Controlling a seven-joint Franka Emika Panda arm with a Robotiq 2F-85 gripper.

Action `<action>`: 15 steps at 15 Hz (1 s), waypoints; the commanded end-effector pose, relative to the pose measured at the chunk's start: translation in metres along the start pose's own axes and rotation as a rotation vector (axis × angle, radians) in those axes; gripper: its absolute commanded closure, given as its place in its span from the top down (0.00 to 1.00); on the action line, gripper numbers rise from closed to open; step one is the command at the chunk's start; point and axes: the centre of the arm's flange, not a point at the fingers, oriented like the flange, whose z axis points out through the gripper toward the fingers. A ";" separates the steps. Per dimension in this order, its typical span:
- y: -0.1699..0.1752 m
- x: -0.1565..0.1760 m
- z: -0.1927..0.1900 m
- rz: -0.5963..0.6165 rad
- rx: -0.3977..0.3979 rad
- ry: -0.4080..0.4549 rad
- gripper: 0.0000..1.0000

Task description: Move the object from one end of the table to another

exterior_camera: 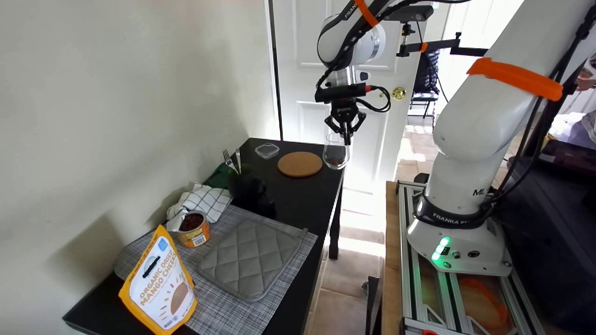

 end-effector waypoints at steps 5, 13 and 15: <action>-0.093 0.035 -0.055 -0.018 0.177 0.091 0.01; -0.139 0.020 -0.077 -0.062 0.220 0.085 0.05; -0.137 0.022 -0.075 -0.058 0.216 0.083 0.05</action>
